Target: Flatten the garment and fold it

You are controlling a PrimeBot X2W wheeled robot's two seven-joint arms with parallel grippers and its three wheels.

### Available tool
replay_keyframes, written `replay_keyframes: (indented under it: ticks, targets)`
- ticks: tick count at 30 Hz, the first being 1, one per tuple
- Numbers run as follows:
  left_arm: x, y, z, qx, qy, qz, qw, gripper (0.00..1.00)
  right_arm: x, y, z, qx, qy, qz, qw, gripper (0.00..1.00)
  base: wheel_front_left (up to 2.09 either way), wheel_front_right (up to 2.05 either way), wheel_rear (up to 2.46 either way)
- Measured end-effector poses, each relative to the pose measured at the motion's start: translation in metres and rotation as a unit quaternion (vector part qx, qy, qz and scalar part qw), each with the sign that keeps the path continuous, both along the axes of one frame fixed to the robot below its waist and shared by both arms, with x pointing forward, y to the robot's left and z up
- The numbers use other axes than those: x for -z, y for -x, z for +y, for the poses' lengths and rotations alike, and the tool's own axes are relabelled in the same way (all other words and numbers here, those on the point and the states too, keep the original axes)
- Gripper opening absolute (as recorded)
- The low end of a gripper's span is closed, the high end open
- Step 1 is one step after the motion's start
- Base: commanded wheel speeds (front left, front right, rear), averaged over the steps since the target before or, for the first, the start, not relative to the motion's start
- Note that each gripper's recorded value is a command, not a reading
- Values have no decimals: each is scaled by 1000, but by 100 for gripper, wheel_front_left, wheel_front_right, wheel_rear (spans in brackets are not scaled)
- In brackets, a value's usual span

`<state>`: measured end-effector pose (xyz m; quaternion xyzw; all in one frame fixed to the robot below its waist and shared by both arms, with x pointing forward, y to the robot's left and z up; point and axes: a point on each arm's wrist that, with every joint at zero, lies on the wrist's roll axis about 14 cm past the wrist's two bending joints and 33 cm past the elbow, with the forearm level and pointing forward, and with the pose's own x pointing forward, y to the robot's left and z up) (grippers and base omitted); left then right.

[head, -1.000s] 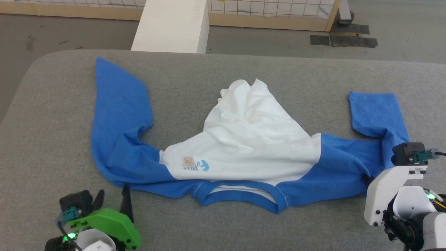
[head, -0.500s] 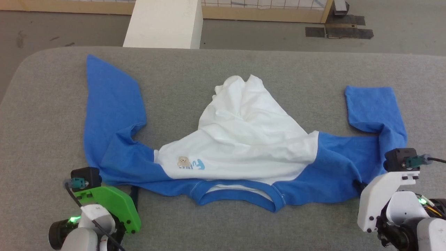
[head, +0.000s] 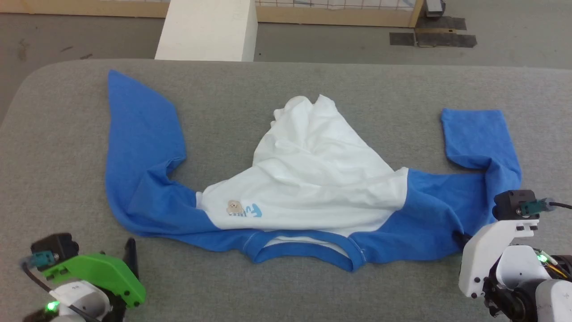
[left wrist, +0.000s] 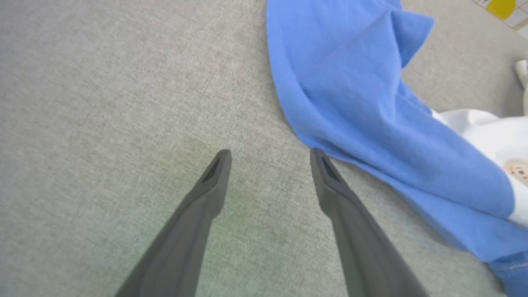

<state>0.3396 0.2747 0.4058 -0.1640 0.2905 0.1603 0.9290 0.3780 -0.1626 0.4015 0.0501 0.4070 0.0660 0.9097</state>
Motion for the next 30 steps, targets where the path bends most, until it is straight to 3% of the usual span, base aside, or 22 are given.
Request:
replay_keyframes:
  ticks: [3, 4, 8, 17, 18, 19, 20, 25, 30]
  targets:
    - [-21, -8, -3, 25, -20, -26, 999, 100, 1, -2, 4, -6, -1, 2, 1000, 0, 0, 0, 0]
    - [-21, -12, -24, 82, -28, -11, 996, 100, 3, -4, 10, -14, -3, 4, 1000, 0, 0, 0, 0]
    - [-12, -20, -46, 135, -29, 19, 990, 100, 6, -5, 13, -18, -4, 8, 1000, 0, 0, 0, 0]
    - [31, -19, -51, 157, -13, 122, 980, 100, 11, -1, 4, -3, -6, 15, 1000, 0, 0, 0, 0]
    - [33, -18, -52, 158, -8, 128, 979, 55, 11, -1, 2, -1, -6, 14, 1000, 0, 0, 0, 0]
    - [35, -18, -53, 161, -4, 132, 978, 21, 12, 0, 0, 3, -6, 13, 1000, 0, 0, 0, 0]
    - [35, -19, -55, 162, 2, 132, 978, 0, 12, 1, -2, 6, -6, 15, 1000, 0, 0, 0, 0]
    - [29, -26, -67, 159, 41, 97, 982, 0, 10, 0, -5, 14, -10, 6, 1000, 0, 0, 0, 0]
    - [-8, -45, -69, 126, 75, -9, 989, 0, -6, -10, -4, 22, -29, -38, 999, 0, 0, 0, 0]
